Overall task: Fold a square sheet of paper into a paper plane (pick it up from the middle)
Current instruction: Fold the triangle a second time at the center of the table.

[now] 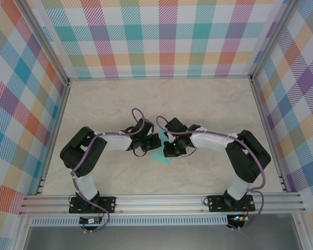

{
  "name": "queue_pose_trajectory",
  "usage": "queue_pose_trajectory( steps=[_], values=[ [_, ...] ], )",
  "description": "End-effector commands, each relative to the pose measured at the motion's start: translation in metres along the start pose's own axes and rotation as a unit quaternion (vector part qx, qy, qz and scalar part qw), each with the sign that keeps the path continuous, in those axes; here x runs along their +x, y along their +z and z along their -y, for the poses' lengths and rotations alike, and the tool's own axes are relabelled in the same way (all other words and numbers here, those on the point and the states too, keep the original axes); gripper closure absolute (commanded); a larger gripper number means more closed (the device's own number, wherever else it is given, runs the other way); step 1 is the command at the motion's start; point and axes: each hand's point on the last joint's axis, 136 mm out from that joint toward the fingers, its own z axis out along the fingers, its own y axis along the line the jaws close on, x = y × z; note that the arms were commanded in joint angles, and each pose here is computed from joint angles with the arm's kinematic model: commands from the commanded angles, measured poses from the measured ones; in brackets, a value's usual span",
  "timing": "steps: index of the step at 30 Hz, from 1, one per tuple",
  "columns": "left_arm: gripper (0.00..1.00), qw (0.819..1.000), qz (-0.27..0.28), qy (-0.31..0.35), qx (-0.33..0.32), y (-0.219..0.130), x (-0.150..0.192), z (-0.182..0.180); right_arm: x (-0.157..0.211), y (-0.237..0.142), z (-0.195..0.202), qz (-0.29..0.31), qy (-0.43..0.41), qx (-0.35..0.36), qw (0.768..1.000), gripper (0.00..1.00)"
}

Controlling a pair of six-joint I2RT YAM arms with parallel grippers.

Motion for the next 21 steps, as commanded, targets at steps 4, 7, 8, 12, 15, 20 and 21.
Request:
queue_pose_trajectory(
  steps=[4, 7, 8, 12, 15, 20, 21],
  values=[
    [1.0, 0.994, -0.049, -0.03, -0.097, 0.006, 0.033, -0.054, 0.012, 0.015, 0.017, -0.022, 0.018, 0.018, 0.999, 1.0],
    [1.0, 0.995, -0.045, -0.022, -0.084, 0.004, 0.027, -0.044, 0.016, 0.018, 0.024, -0.027, 0.021, 0.028, 0.999, 1.0],
    [1.0, 0.996, -0.042, -0.017, -0.078, 0.002, 0.025, -0.039, 0.018, 0.019, 0.027, -0.03, 0.024, 0.031, 0.999, 1.0],
    [1.0, 0.999, -0.024, 0.002, -0.021, -0.01, 0.013, -0.008, 0.023, 0.023, 0.033, -0.036, 0.032, 0.034, 0.998, 1.0],
    [1.0, 0.999, -0.013, 0.006, 0.035, -0.021, 0.01, 0.016, 0.025, 0.025, 0.035, -0.036, 0.037, 0.035, 0.998, 1.0],
    [1.0, 0.996, -0.019, 0.006, 0.083, -0.024, 0.025, 0.031, 0.026, 0.025, 0.036, -0.038, 0.041, 0.036, 0.998, 1.0],
    [1.0, 0.996, -0.022, 0.006, 0.084, -0.022, 0.028, 0.031, 0.027, 0.026, 0.036, -0.039, 0.041, 0.036, 0.998, 1.0]
  ],
)
